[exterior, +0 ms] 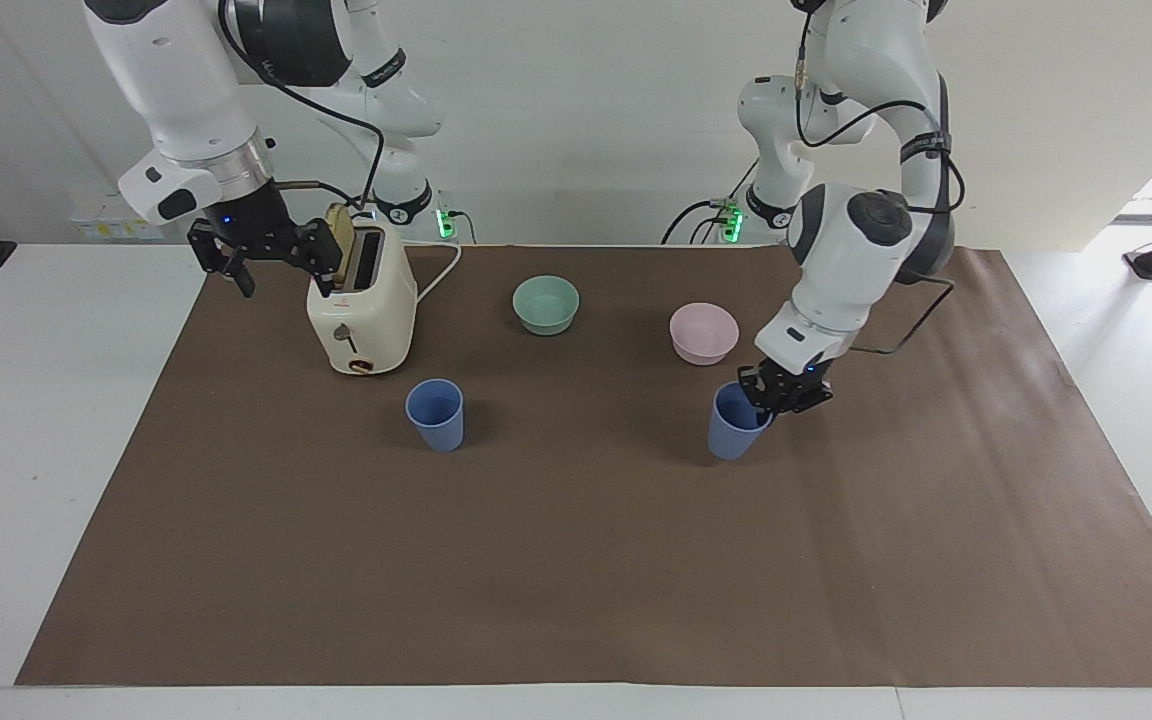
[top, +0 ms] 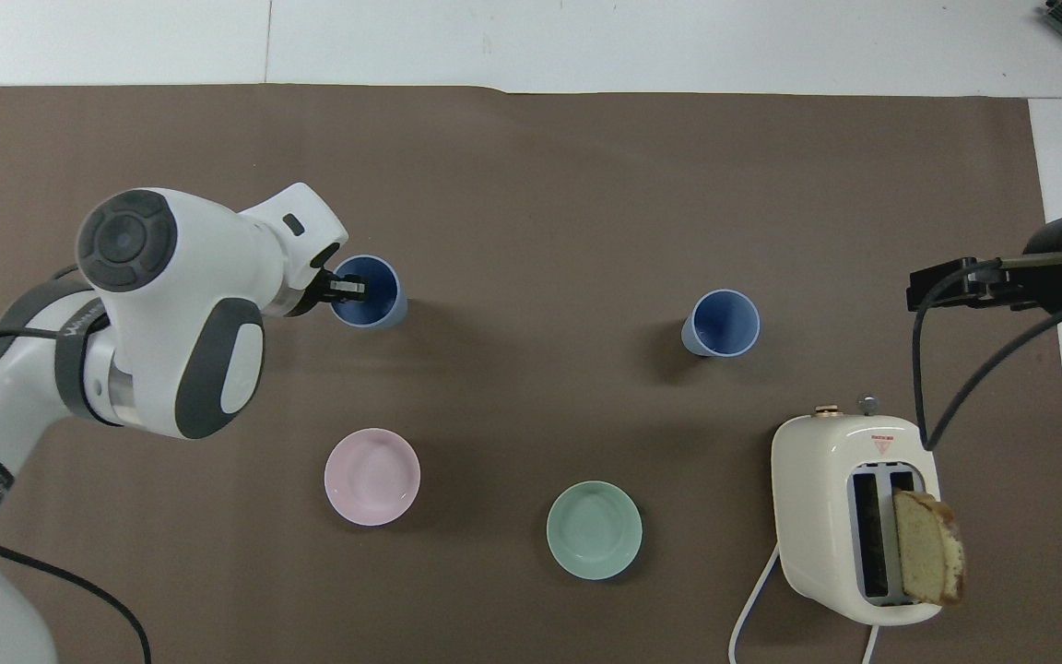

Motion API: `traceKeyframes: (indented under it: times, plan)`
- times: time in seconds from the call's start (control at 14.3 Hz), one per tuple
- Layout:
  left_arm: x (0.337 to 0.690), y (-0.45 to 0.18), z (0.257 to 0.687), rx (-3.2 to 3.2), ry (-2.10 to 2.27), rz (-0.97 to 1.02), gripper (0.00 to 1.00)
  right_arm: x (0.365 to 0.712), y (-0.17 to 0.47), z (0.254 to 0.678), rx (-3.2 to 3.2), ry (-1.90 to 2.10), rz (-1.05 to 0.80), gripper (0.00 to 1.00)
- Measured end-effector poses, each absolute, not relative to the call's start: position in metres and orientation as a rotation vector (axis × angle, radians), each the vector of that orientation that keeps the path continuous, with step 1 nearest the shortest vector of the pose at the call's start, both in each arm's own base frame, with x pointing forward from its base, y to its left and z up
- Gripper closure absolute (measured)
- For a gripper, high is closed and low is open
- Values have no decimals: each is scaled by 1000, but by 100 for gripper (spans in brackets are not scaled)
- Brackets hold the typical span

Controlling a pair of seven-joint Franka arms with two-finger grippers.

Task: Stack blue cups with both arms
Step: 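Carry the blue cup with the left gripper toward the table center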

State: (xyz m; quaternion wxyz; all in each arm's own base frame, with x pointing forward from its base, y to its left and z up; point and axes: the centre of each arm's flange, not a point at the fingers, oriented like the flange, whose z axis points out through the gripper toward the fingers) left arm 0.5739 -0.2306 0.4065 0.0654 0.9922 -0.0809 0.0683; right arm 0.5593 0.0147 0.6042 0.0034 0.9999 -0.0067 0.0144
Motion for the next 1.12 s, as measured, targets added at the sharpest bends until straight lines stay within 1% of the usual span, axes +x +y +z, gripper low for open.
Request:
traceKeyframes:
  times: [0.14,0.28,0.42,0.56,0.63,0.7,0.77,0.91,0.98,1.12]
  plan:
    - [559,-270,399,2978,-242,224,95,559,15,604,3134,-21,45,0]
    - [548,-297,389,2969,-241,225,95,559,15,604,3134,-21,45,0]
    - [540,-306,381,2973,-257,205,95,559,15,604,3134,-22,45,0]
    - [536,-310,377,2976,-267,192,92,559,15,604,3134,-22,45,0]
    - [534,-312,377,2976,-265,190,92,559,14,604,3134,-22,46,0]
    - [533,-314,377,2975,-262,189,85,560,14,604,3134,-22,49,0]
    - [533,-315,377,2975,-259,188,73,560,14,605,3134,-22,51,0]
    - [533,-314,377,2975,-252,190,52,559,15,602,3135,-22,41,0]
    - [534,-313,378,2975,-248,192,40,559,15,599,3135,-22,35,0]
    - [537,-309,382,2975,-236,203,19,561,15,592,3136,-22,49,0]
